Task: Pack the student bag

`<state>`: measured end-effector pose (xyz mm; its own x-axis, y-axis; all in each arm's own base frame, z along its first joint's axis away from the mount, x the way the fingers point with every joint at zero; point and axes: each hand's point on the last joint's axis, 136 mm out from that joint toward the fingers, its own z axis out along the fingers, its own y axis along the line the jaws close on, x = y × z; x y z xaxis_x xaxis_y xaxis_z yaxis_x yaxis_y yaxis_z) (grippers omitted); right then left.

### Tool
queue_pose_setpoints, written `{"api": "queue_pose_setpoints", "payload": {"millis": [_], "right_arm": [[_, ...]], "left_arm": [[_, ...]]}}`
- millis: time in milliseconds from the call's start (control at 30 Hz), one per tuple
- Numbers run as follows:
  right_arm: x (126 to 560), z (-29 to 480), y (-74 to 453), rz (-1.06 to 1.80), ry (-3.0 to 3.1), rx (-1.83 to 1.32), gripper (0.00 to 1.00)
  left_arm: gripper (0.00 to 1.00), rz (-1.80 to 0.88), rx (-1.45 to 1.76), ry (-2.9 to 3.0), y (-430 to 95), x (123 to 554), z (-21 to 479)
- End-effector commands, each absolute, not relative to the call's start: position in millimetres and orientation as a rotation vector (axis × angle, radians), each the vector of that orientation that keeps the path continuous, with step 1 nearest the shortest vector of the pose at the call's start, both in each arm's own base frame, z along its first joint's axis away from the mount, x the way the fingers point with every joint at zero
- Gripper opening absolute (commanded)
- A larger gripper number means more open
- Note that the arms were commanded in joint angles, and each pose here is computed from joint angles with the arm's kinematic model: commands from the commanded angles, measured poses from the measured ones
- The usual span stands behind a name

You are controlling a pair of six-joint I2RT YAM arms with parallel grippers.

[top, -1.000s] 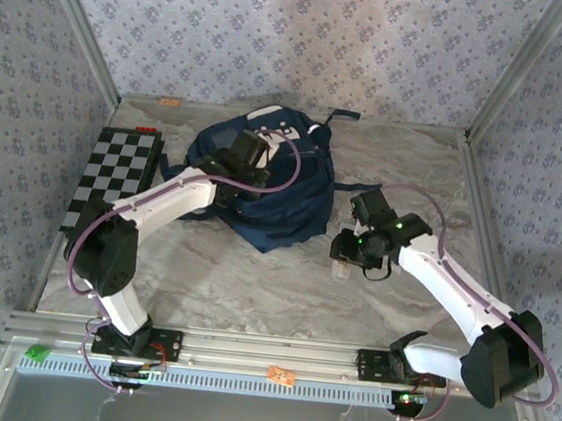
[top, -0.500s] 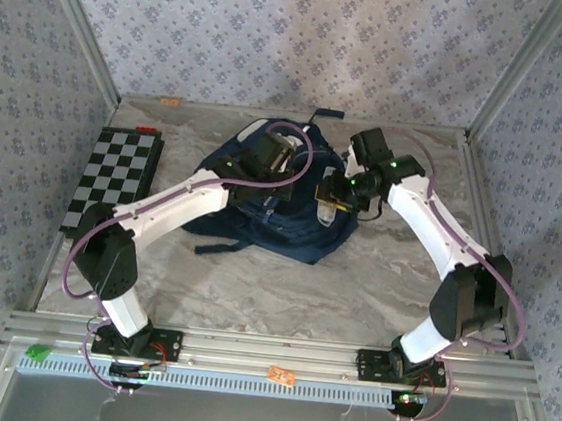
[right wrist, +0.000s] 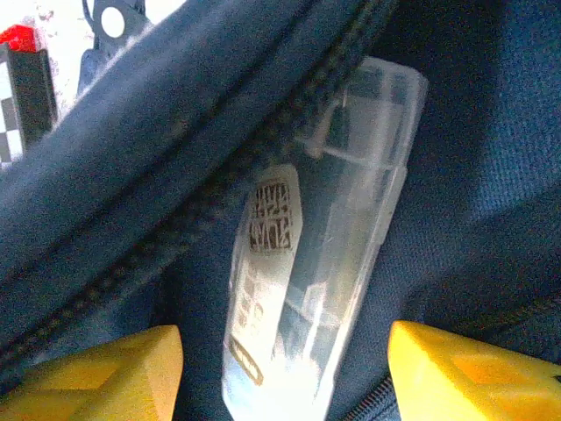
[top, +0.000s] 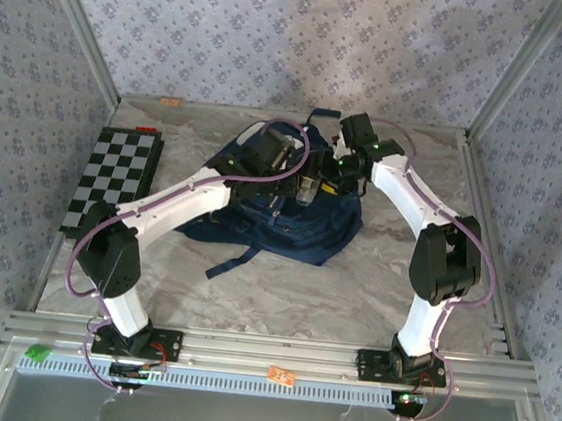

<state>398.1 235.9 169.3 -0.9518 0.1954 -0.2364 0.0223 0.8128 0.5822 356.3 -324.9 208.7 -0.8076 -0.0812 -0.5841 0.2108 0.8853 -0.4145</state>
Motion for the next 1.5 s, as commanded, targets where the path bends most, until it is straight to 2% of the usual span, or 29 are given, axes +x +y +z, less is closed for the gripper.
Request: {"api": "queue_pose_setpoints", "payload": {"millis": [0,67,133,233,300,500,600,700,800,933,1000,1133,1333,1467], "right_arm": [[387,198,244,0.996,2.618,0.160,0.62],[382,193,247,1.036,2.612,0.170,0.57],[384,186,253,1.097,2.607,0.186,0.48],[392,186,273,1.206,2.570,0.158,0.43],[396,183,276,1.178,2.585,0.146,0.40],[381,202,261,1.157,2.513,0.093,0.40],[375,197,233,1.008,2.542,0.146,0.42],[366,189,225,0.950,2.569,0.122,0.42],[357,184,221,0.885,2.588,0.094,0.42],[341,179,209,0.772,2.603,0.076,0.46],[332,179,210,0.741,2.610,0.055,0.48],[309,169,213,0.621,2.637,0.021,0.49],[294,159,220,0.539,2.646,0.038,0.50],[294,153,225,0.539,2.647,0.060,0.50]], "left_arm": [[0.00,-0.718,0.046,2.350,-330,367,235],[0.00,-0.725,0.039,2.347,-329,367,234],[0.00,-0.759,0.050,2.342,-334,365,234],[0.00,-0.765,0.033,2.348,-334,365,231],[0.00,-0.757,0.013,2.348,-331,367,229],[0.00,-0.752,0.013,2.363,-329,366,224],[0.00,-0.764,-0.003,2.382,-330,365,219],[0.08,-0.797,-0.014,2.408,-334,362,215],[0.28,-0.844,-0.026,2.424,-329,353,217],[0.49,-0.870,-0.116,2.382,-291,340,224],[0.55,-0.866,-0.226,2.408,-264,336,212],[0.57,-0.990,-0.454,2.433,-237,338,179],[0.57,-1.216,-0.602,2.375,-260,345,165],[0.57,-1.253,-0.691,2.352,-271,339,153]]}}
